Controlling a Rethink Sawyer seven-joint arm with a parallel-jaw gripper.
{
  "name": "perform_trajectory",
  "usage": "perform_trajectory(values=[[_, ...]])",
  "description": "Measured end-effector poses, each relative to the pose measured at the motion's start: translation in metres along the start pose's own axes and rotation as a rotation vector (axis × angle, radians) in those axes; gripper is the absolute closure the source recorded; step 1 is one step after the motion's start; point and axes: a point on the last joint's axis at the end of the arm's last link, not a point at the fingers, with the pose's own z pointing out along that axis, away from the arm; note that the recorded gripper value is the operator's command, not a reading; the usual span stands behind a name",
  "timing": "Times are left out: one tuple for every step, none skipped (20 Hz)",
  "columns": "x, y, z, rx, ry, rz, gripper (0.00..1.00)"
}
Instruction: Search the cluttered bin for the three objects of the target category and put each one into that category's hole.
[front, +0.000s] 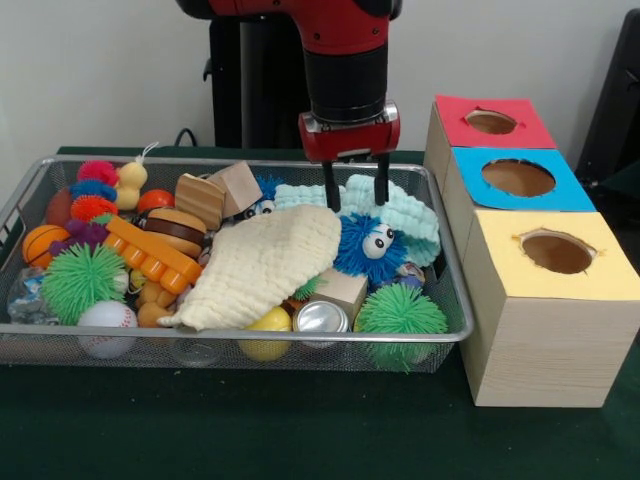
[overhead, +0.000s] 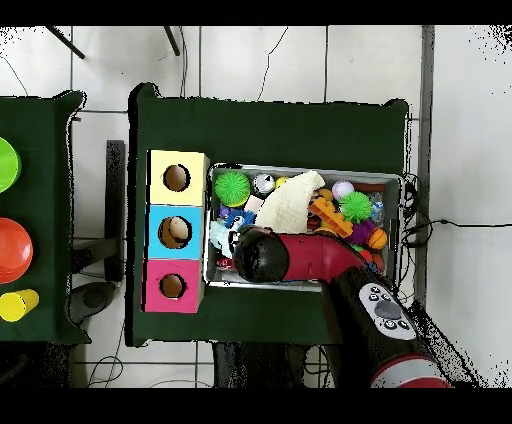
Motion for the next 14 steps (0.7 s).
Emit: perform_trajectory(values=[[0.000, 0.000, -0.004, 0.005, -0.005, -0.002, 0.00], [-0.001, 0.000, -0.012, 0.012, -0.011, -0.005, 0.00], [-0.001, 0.000, -0.015, 0.015, -0.013, -0.007, 0.00], [-0.001, 0.000, -0.020, 0.020, -0.016, -0.009, 0.00], [-0.002, -0.001, -0.027, 0.027, -0.019, -0.011, 0.00], [-0.003, -0.002, -0.032, 0.033, -0.022, -0.013, 0.00], [-0.005, -0.003, -0.041, 0.042, -0.023, -0.015, 0.00], [-0.007, -0.004, -0.049, 0.051, -0.024, -0.017, 0.00], [-0.009, -0.005, -0.057, 0.059, -0.025, -0.019, 0.00], [-0.011, -0.007, -0.068, 0.069, -0.019, -0.021, 0.00], [-0.012, -0.008, -0.079, 0.079, -0.012, -0.022, 0.00], [-0.013, -0.009, -0.083, 0.083, -0.007, -0.022, 0.00], [-0.014, -0.009, -0.088, 0.088, -0.002, -0.023, 0.00], [-0.016, -0.011, -0.095, 0.093, 0.006, -0.022, 0.00]])
